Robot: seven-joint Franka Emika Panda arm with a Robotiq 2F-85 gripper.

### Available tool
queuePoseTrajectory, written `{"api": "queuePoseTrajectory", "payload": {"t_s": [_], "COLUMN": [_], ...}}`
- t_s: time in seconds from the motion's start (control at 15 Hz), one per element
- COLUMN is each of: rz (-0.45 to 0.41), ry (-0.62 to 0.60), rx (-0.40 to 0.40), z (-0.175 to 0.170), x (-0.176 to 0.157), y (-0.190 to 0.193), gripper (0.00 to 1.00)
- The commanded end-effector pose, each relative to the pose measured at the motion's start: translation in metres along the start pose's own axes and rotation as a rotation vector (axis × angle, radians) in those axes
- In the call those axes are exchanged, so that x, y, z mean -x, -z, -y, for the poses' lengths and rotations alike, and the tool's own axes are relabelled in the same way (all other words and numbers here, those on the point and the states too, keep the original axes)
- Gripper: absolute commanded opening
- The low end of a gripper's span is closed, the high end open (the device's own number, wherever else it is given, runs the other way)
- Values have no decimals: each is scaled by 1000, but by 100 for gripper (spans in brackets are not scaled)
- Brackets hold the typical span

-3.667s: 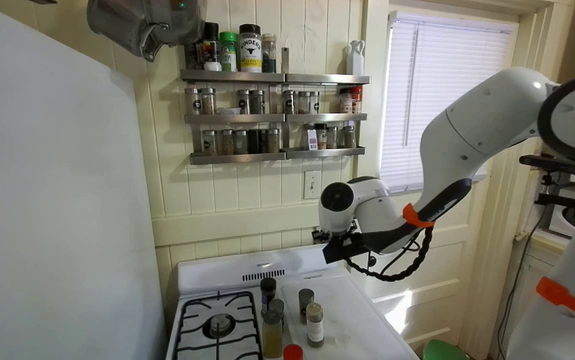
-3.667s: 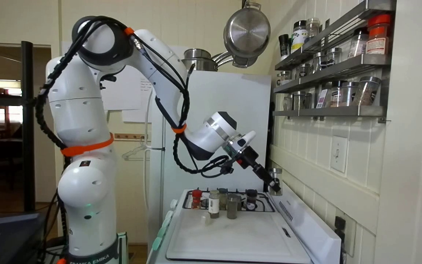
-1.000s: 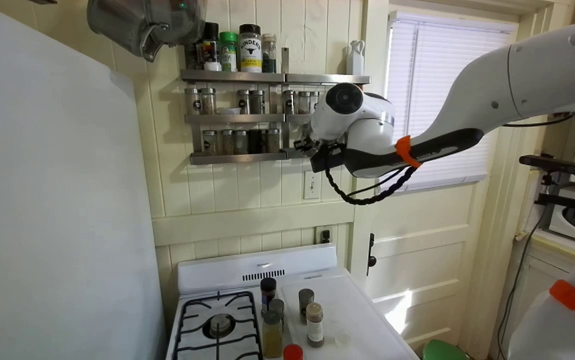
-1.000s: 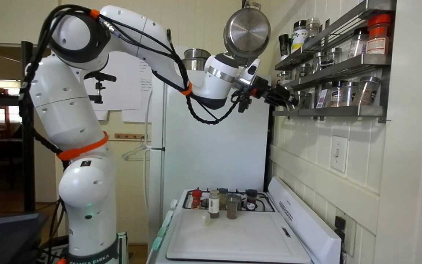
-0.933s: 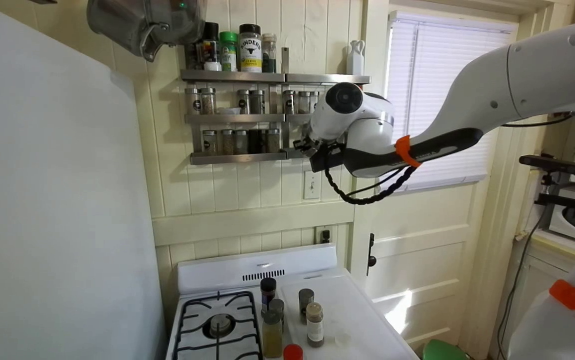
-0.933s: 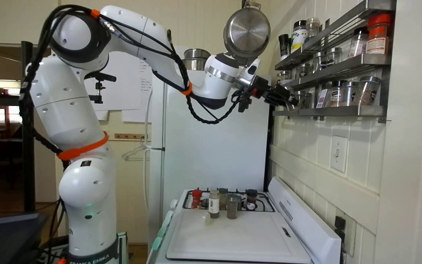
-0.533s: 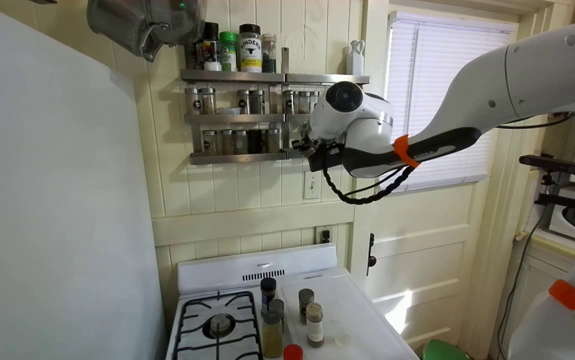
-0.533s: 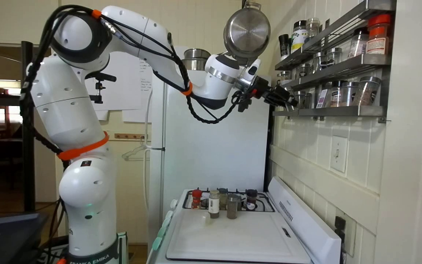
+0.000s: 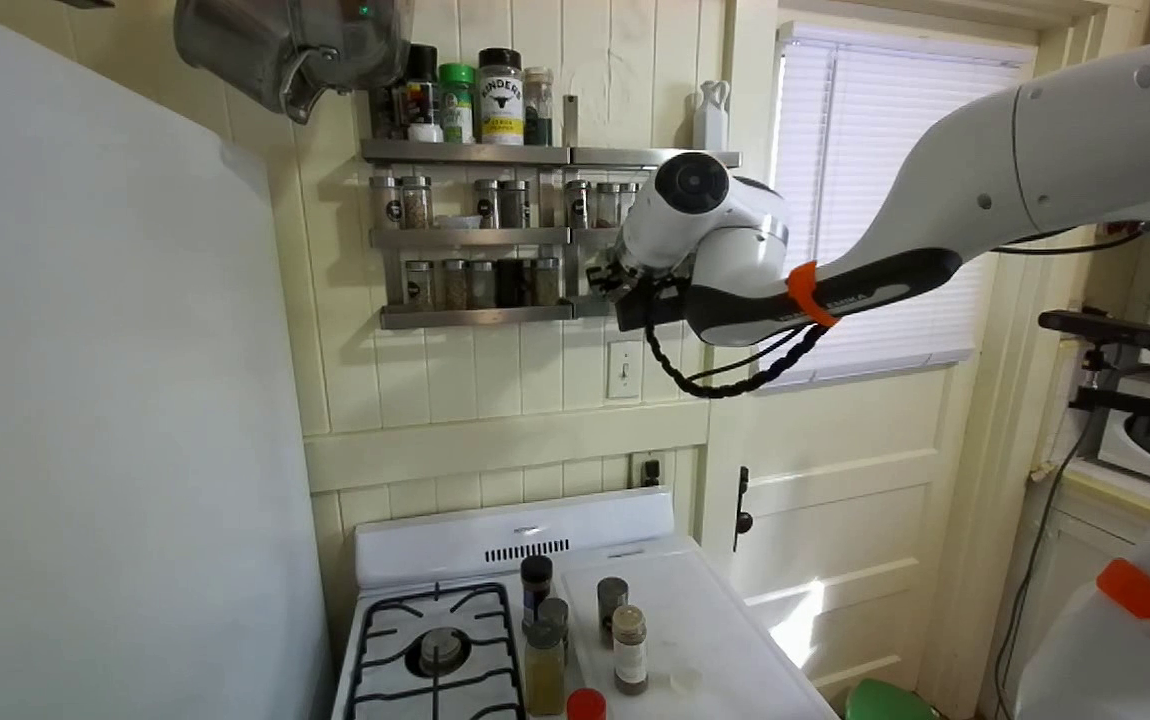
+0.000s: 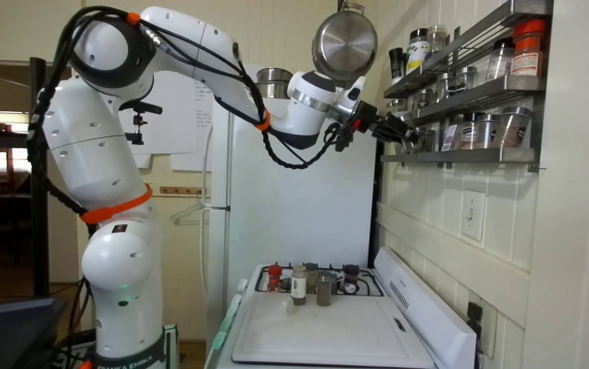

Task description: Pick up one glass jar from the stove and put it on the bottom shelf.

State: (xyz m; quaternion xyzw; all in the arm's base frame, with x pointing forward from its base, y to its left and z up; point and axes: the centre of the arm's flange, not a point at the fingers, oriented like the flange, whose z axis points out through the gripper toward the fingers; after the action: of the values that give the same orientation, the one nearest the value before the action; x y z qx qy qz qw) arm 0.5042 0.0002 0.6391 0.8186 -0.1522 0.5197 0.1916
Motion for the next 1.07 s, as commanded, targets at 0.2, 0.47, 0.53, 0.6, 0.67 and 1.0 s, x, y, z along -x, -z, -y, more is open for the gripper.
{"api": "queuePoseTrajectory", "payload": {"t_s": [0.2, 0.47, 0.53, 0.6, 0.67, 1.0], "rz": [54, 87, 91, 94, 101, 133], "ry": [-110, -171, -180, -190, -198, -235], "rx": [-13, -28, -32, -34, -35, -15], "z": [4, 7, 8, 9, 10, 8], "x": [-16, -17, -18, -20, -22, -30], "y": [-5, -5, -4, -4, -5, -11], "gripper": [23, 23, 23, 23, 23, 23]}}
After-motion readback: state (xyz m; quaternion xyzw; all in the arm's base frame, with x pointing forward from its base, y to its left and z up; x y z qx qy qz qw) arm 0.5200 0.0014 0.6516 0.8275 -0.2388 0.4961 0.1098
